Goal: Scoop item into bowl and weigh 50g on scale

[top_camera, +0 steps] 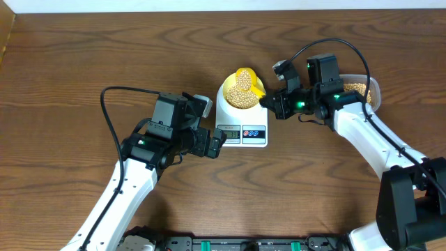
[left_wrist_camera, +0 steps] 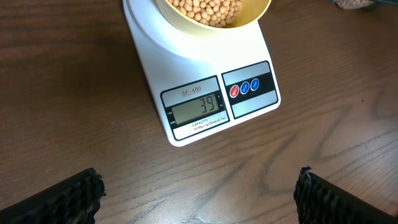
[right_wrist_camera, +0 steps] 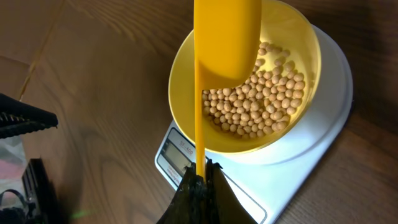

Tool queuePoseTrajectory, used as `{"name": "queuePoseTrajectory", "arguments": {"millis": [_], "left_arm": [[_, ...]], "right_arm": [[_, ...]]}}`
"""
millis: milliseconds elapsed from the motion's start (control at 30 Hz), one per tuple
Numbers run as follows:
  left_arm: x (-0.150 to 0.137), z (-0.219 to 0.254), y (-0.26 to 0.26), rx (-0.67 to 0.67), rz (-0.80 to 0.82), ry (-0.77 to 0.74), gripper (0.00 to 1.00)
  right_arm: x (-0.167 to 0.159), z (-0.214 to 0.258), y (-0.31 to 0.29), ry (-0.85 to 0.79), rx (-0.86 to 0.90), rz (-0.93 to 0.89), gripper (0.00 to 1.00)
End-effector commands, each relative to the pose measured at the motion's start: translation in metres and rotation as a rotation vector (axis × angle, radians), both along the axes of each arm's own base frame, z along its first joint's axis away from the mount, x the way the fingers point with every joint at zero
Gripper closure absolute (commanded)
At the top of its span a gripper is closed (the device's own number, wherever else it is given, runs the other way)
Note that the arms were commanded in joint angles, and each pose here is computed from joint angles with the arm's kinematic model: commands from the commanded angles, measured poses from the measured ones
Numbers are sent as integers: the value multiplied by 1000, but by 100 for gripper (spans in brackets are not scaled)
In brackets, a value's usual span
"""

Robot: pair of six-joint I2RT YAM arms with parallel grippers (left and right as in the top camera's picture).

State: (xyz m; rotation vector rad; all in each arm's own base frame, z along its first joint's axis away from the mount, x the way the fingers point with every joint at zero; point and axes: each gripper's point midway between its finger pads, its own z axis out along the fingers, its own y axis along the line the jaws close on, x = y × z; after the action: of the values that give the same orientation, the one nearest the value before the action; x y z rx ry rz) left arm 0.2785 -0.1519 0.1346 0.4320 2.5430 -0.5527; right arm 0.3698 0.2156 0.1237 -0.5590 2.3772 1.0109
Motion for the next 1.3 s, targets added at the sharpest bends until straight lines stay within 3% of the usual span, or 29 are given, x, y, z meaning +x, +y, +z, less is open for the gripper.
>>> {"name": "queuePoseTrajectory", "arguments": {"millis": [0, 1267], "left_arm": [[1, -1, 1, 9, 2, -3, 0], [1, -1, 1, 9, 2, -3, 0]], "right_arm": [[1, 4, 2, -34, -5, 20, 99], [4, -6, -7, -116, -105, 57, 99]]}}
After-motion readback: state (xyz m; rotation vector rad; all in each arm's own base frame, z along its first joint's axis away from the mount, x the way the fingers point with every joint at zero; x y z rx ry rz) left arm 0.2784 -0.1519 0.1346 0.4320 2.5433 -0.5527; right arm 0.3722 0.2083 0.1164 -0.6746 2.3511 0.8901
